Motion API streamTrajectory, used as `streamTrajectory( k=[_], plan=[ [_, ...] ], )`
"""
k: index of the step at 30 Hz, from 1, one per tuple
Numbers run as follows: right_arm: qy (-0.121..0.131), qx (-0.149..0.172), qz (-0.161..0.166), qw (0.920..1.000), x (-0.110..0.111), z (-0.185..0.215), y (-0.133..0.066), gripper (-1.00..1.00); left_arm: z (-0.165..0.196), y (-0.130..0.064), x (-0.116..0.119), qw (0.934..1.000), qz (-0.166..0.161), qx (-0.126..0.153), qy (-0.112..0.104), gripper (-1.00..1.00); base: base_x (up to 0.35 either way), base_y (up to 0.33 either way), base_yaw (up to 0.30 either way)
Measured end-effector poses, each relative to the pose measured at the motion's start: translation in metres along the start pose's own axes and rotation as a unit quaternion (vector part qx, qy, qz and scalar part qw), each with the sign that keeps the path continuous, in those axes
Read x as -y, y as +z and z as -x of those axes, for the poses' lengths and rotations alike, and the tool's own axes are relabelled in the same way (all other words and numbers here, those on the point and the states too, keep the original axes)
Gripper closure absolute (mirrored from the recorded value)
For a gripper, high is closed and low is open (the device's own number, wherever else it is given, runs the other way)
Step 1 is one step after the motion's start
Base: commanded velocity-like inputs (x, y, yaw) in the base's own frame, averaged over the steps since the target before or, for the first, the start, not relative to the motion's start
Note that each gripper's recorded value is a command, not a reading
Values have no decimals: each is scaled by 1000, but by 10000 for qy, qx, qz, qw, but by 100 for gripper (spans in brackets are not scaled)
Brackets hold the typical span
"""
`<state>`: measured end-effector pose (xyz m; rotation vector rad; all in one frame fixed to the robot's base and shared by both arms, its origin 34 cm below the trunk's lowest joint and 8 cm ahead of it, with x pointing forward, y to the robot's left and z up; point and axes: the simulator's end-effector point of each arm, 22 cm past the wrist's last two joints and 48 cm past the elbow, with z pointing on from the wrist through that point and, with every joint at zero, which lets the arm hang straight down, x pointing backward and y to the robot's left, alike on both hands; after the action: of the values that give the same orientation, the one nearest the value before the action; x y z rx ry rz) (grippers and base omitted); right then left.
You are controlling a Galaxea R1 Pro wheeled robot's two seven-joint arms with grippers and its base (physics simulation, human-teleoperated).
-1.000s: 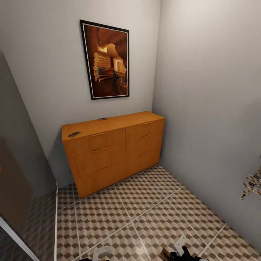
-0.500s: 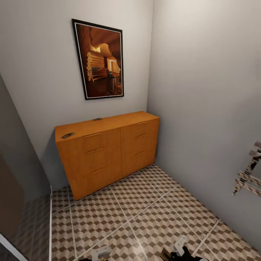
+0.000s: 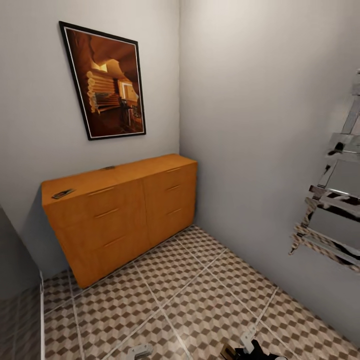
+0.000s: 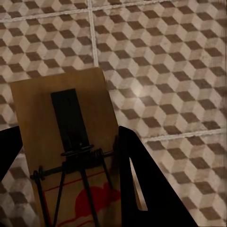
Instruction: Take the four mousetraps from the cabinet in the bathroom and place them on the bathroom floor. Make sure all four end up on the same floor surface, and ensure that at least two of them are either under or directly next to the same bathroom sink.
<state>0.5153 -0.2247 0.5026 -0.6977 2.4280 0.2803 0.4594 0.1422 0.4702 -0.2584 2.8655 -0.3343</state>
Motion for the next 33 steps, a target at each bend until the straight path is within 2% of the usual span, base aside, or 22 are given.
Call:
streamTrajectory(
  k=[7,15,17,21,25,33],
  plan=[
    [10,-28,13,10000,-2,-3,0,100,4,-3,-34,9997,221,29,-34,100,0,0,-275],
    [8,-30,22,10000,-3,-5,0,100,15,-10,-84,9985,539,100,-79,100,0,0,-276],
    [10,-25,19,10000,-3,-5,0,100,18,-13,-103,9977,660,127,-99,100,0,0,-274],
    [18,-23,10,10000,-2,-5,-1,100,13,-15,-114,9972,728,90,-116,100,0,0,-268],
    [35,-81,28,10000,-5,-14,-2,100,-15,-13,-123,9968,787,-80,-141,100,0,0,-252],
    [62,-122,45,9999,-10,-21,-3,100,-39,-12,-128,9962,821,-232,-164,100,0,0,-225]
  ],
)
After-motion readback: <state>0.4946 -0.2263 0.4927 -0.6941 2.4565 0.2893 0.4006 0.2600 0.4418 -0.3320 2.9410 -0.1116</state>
